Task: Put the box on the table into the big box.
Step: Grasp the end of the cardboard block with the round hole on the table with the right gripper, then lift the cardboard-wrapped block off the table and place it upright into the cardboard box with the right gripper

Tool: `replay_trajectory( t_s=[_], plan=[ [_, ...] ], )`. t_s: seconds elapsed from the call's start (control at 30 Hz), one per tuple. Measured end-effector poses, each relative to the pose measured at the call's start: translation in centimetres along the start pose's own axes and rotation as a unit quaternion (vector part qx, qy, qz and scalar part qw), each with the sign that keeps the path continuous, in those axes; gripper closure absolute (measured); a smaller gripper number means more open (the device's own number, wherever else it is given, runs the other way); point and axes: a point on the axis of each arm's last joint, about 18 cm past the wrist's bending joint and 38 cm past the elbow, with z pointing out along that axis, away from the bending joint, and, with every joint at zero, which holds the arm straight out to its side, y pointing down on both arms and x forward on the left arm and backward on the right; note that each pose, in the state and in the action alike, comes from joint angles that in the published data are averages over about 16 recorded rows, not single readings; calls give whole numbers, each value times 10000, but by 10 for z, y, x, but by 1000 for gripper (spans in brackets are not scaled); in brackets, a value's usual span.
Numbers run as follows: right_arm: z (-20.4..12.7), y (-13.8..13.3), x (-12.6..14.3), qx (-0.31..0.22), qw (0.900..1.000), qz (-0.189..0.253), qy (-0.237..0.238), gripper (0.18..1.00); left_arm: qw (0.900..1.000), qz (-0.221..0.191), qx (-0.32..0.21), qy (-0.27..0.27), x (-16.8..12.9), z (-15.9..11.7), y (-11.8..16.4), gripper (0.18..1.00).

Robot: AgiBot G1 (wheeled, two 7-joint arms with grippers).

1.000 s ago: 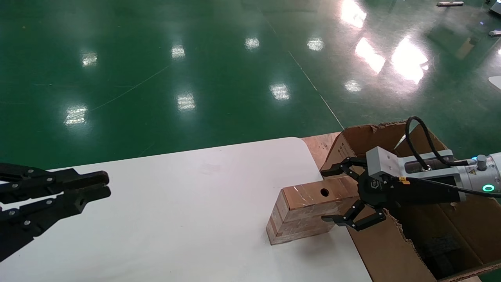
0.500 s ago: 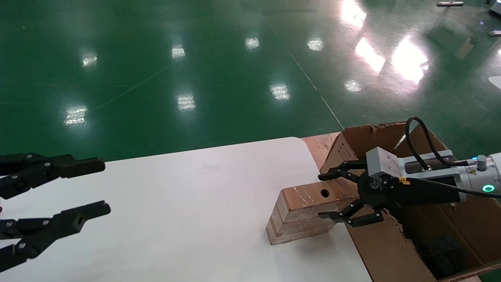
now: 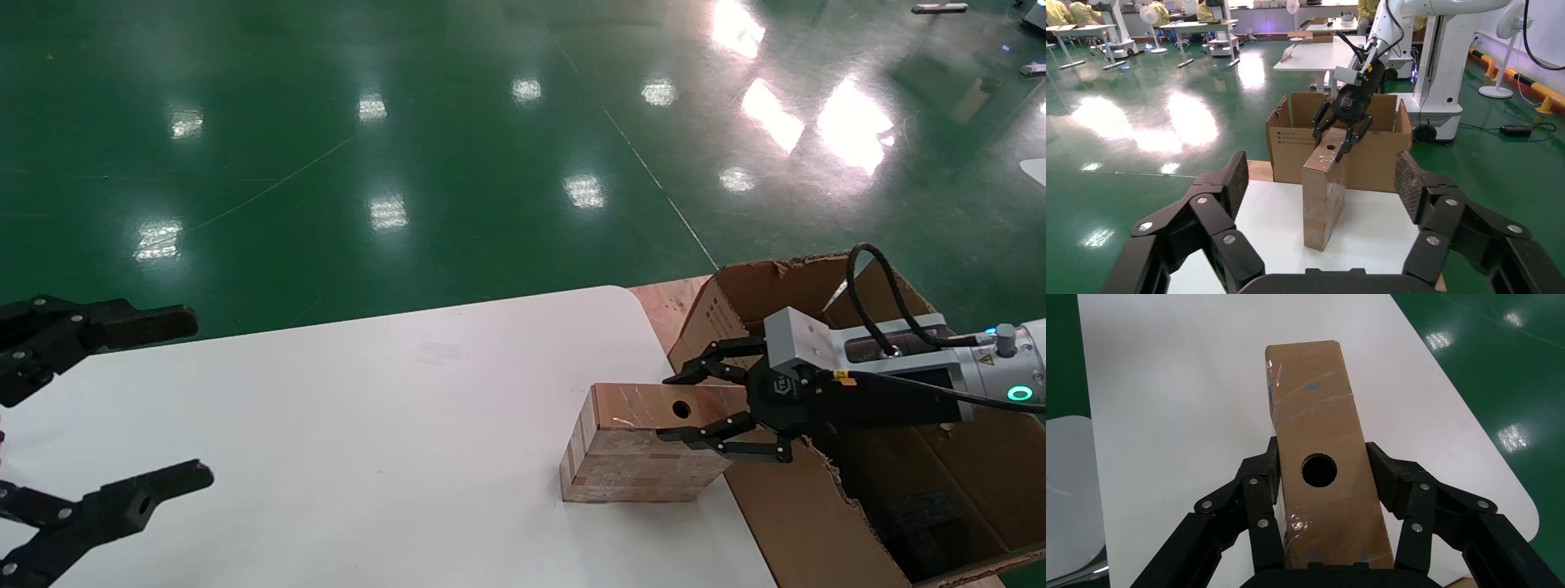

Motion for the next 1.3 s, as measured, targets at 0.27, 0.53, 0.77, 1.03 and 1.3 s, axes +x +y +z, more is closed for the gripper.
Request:
replay_trajectory(
  t_s=[0.27, 0.53, 0.77, 1.03, 1.3],
  plan=[
    [-14, -44, 5, 406, 9991, 55, 73, 682, 10000, 0, 0, 0, 0, 0, 0, 270],
    [-75, -109, 22, 954, 9918, 274, 810, 687, 10000, 0, 0, 0, 0, 0, 0, 204],
    [-156, -124, 30, 1053, 9721, 684, 1979, 689, 10000, 0, 0, 0, 0, 0, 0, 186],
    [-228, -81, 13, 654, 9366, 1536, 3080, 690, 10000, 0, 0, 0, 0, 0, 0, 184],
    [-246, -34, -5, 240, 9081, 2324, 3474, 692, 10000, 0, 0, 0, 0, 0, 0, 184]
  ],
)
